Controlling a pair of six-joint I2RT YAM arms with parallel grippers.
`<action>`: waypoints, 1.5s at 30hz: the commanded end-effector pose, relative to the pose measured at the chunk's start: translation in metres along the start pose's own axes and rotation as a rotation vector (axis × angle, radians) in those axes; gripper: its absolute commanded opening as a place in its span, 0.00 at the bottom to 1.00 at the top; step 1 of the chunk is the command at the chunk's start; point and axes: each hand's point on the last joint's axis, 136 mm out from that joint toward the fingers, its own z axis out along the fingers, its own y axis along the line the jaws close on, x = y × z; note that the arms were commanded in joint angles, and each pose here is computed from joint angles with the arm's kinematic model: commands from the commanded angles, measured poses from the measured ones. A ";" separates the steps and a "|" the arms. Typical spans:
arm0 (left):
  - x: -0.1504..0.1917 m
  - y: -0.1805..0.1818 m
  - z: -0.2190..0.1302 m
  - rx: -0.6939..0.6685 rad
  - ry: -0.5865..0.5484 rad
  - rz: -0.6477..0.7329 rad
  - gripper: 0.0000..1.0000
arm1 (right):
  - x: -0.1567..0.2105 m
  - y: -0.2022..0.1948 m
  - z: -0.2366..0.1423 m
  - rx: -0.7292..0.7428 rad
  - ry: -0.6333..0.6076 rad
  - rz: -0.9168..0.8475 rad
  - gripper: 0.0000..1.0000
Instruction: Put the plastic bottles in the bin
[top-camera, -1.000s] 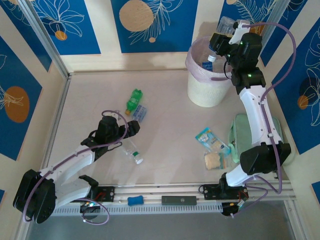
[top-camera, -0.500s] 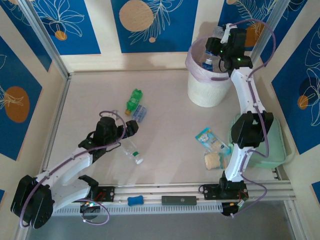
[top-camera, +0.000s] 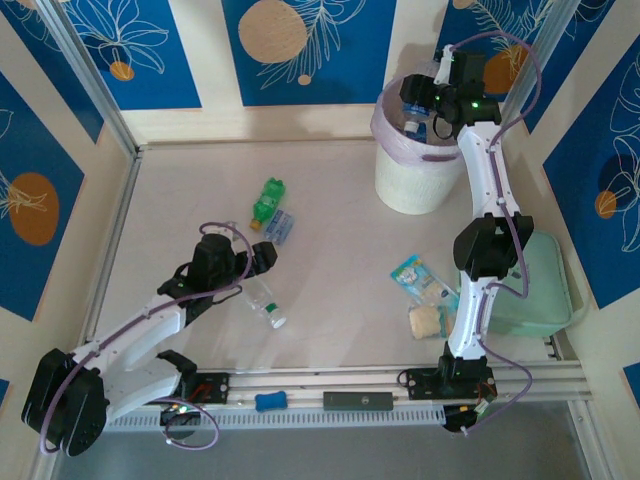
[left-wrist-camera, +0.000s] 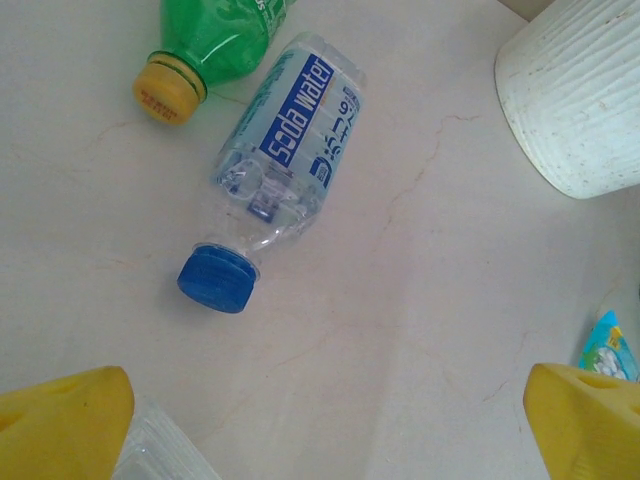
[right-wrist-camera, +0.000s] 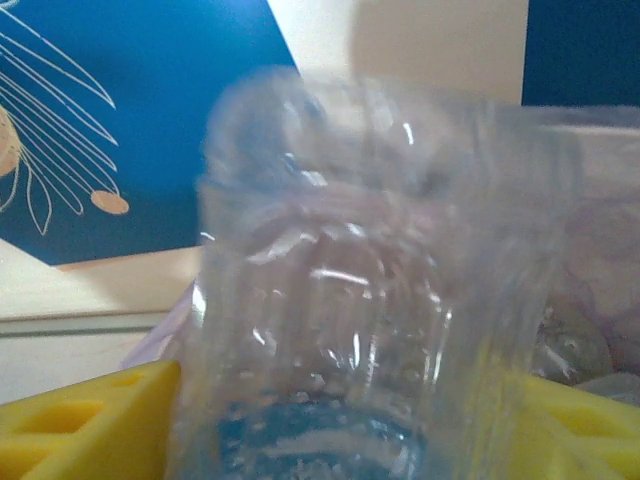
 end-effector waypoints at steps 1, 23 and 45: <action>0.002 0.002 0.001 -0.014 0.000 0.022 1.00 | -0.003 0.004 -0.007 0.000 0.007 -0.003 0.80; -0.013 0.025 -0.027 -0.168 -0.071 0.007 1.00 | 0.028 0.096 -0.117 -0.140 -0.161 -0.205 0.96; 0.055 0.063 -0.004 -0.295 0.111 -0.249 1.00 | 0.231 0.133 -0.131 -0.301 0.011 0.066 0.99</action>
